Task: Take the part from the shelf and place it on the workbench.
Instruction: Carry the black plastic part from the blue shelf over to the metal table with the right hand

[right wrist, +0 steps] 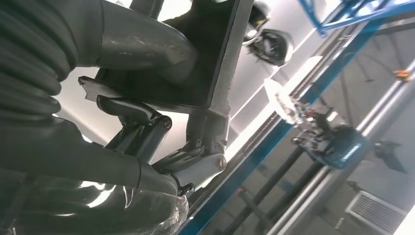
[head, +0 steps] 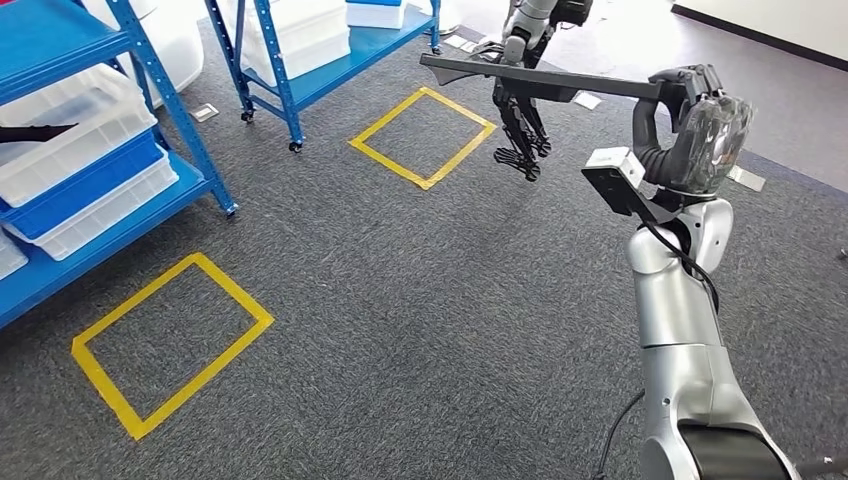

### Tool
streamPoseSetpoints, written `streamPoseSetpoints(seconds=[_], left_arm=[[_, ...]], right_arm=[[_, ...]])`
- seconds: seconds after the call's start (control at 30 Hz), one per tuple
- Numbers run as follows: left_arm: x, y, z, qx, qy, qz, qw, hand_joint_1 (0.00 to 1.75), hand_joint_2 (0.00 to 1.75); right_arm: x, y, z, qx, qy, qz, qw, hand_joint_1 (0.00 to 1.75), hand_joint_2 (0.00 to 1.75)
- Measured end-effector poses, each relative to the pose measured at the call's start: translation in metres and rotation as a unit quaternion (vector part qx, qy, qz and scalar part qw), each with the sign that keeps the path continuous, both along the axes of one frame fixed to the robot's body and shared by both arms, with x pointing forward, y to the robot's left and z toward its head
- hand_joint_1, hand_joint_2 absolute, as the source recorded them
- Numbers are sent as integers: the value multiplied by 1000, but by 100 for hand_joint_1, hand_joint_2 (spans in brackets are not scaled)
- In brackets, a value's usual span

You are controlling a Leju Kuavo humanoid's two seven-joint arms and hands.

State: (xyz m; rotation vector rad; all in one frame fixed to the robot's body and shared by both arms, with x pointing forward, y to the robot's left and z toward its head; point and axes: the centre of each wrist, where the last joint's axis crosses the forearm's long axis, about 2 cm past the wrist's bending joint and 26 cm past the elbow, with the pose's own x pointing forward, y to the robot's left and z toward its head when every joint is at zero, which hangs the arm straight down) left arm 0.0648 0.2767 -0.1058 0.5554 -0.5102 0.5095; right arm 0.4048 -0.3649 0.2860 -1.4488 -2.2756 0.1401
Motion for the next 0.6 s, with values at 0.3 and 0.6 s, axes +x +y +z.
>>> streamPoseSetpoints(seconds=[0.3, 0.6], left_arm=[[9, 0, 1, -1, -7, -18, 1000, 0, 175], [11, 2, 2, 0, -5, -30, 1000, 0, 175]], right_arm=[[-14, -22, 0, 4, -6, -25, 1000, 175, 175], [-21, -30, -11, 37, 9, -13, 999, 175, 175]])
